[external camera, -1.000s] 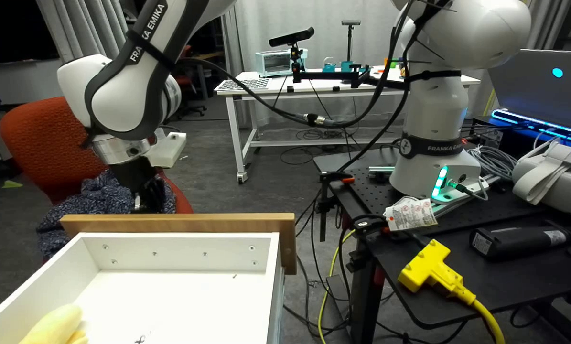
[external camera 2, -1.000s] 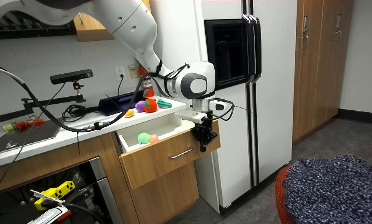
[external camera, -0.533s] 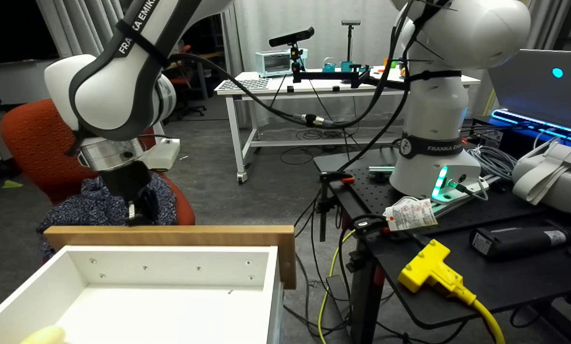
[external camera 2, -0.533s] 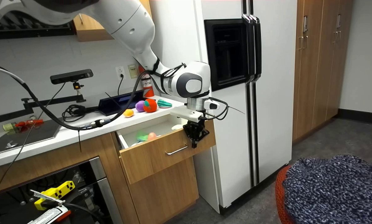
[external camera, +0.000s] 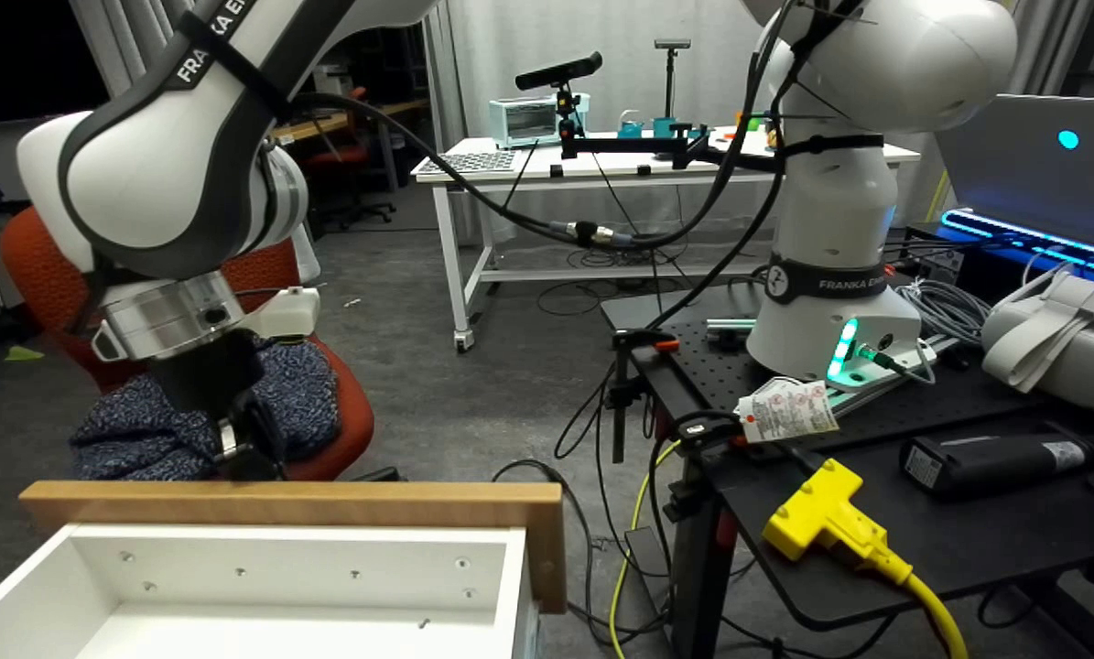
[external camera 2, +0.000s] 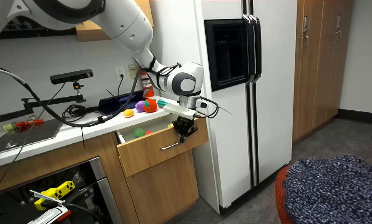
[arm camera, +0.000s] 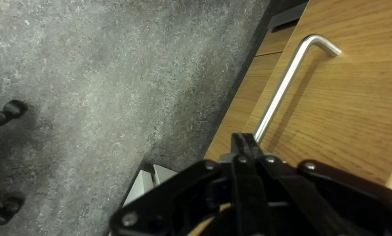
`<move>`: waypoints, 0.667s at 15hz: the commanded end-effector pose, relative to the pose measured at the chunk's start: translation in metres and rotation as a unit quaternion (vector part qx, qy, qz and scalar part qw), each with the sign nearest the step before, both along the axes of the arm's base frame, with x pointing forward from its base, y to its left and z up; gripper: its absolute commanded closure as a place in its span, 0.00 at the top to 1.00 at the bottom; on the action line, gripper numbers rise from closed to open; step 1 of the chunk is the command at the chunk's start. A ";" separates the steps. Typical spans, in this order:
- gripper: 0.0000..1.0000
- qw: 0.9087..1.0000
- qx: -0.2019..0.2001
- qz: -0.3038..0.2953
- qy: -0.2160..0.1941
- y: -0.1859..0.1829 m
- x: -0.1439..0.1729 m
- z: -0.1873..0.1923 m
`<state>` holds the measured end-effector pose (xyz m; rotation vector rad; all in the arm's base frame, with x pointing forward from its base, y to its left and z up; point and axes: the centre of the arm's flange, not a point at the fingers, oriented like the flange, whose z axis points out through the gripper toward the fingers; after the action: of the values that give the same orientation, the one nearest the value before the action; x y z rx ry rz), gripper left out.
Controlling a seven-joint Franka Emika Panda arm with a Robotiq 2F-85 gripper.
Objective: Close the top drawer
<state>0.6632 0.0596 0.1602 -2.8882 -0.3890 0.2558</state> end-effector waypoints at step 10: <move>0.00 0.988 0.045 0.139 -0.044 0.133 0.019 0.021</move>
<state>0.6704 0.1708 0.1794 -2.8120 -0.7252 0.1720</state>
